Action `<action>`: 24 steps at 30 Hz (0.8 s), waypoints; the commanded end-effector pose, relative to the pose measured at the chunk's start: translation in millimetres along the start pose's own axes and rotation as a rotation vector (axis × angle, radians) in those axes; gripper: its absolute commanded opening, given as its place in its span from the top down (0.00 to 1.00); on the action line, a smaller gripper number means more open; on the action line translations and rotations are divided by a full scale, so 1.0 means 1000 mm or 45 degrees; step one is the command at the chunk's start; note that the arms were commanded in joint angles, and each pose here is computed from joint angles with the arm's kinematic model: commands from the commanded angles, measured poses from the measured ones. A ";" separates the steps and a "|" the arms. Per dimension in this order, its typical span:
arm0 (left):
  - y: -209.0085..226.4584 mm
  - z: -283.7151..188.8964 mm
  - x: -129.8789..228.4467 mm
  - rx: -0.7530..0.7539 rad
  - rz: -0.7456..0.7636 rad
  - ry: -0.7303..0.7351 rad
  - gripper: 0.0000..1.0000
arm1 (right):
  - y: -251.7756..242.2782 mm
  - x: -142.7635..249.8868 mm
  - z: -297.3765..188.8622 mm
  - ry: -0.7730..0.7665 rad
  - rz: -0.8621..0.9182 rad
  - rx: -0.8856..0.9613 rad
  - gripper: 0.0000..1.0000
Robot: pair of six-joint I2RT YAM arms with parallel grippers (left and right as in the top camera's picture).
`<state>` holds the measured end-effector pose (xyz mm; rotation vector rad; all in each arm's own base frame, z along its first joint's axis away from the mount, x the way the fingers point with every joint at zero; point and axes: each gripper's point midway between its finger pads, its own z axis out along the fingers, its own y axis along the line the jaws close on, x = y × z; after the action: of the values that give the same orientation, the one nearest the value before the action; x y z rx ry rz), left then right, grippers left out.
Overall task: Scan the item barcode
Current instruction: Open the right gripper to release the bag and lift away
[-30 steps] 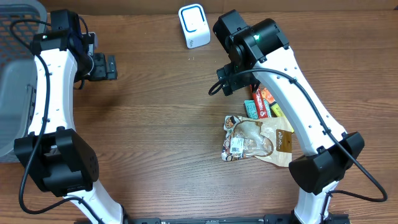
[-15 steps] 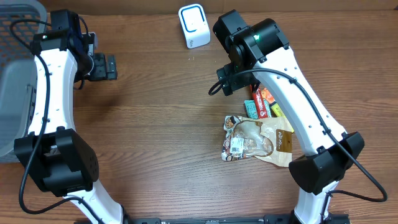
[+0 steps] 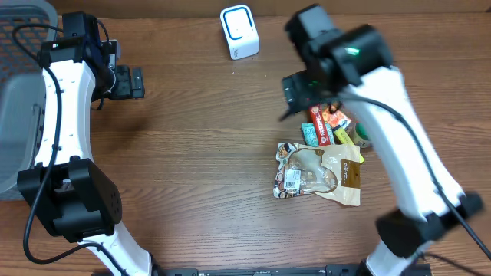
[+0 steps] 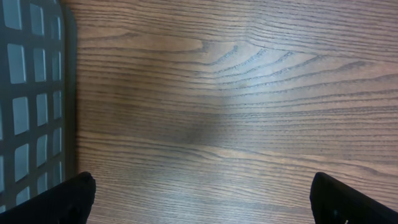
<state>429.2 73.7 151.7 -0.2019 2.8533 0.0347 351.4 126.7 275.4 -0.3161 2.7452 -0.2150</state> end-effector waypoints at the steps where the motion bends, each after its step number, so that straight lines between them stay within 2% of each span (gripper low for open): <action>1: -0.003 -0.006 -0.004 0.006 0.027 -0.025 0.01 | -0.025 0.007 -0.055 -0.184 0.080 -0.025 0.00; 13: -0.003 -0.006 -0.004 0.006 0.027 -0.025 0.00 | -0.057 0.040 -0.139 -0.480 0.175 -0.075 0.00; 24: -0.003 -0.006 -0.004 0.006 0.027 -0.025 0.00 | -0.090 0.103 -0.222 -0.823 0.268 -0.139 0.00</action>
<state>429.1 73.7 151.7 -0.2019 2.8536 0.0346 211.2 49.2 448.2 -0.1201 2.1951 0.0589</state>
